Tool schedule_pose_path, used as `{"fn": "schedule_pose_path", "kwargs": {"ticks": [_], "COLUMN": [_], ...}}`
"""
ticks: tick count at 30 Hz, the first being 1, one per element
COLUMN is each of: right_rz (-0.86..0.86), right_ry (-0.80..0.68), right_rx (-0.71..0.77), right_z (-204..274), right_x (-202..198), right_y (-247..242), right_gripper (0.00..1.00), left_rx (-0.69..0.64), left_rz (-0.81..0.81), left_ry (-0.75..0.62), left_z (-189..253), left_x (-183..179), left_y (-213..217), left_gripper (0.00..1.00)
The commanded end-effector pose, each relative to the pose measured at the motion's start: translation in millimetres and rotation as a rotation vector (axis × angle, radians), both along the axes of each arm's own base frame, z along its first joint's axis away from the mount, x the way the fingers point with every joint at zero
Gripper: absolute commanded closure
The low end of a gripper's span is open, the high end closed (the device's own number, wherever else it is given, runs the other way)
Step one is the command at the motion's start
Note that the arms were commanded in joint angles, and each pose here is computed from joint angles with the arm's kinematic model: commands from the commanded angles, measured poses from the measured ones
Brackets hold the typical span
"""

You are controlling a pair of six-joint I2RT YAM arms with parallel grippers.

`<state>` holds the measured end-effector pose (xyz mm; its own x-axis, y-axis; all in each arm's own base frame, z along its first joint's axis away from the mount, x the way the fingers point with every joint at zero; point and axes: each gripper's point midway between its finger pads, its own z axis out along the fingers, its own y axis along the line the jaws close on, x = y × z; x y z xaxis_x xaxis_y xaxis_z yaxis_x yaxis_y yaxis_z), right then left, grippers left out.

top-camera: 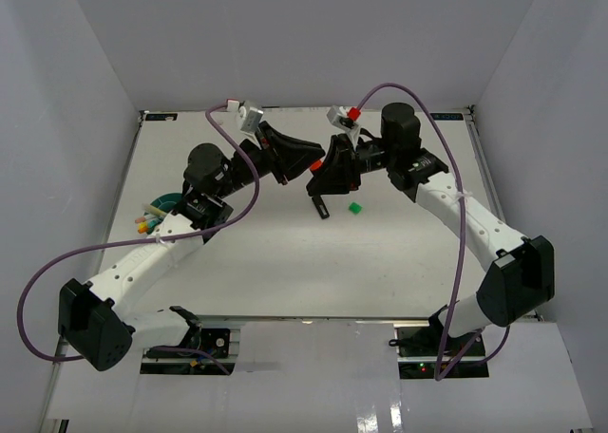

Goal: Sort the stationery into containers
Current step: Close the pen cap on the pen.

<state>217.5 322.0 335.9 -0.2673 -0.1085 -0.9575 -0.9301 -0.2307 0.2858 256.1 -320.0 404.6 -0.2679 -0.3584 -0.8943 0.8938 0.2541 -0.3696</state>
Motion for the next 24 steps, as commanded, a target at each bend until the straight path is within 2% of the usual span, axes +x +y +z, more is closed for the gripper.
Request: {"fn": "schedule_pose_path", "kwargs": {"ticks": [1, 5, 18, 24], "right_rz": [-0.181, -0.174, -0.174, -0.165], "right_ry": [-0.346, -0.354, -0.409, -0.422], "right_rx": [0.209, 0.217, 0.248, 0.256], "right_z": [103, 112, 141, 149], "right_x": [38, 40, 44, 42], "right_y": [0, -1, -6, -7], "right_gripper": [0.92, 0.92, 0.92, 0.92], "left_rx": [0.298, 0.343, 0.384, 0.446], "left_rz": [-0.380, -0.368, -0.481, -0.476], "left_ry": [0.408, 0.423, 0.477, 0.559], "left_z": [-125, -137, -156, -178], "left_x": [-74, -75, -89, -92], "left_y": [-24, -22, -23, -20], "left_gripper": [1.00, 1.00, 1.00, 1.00]}}
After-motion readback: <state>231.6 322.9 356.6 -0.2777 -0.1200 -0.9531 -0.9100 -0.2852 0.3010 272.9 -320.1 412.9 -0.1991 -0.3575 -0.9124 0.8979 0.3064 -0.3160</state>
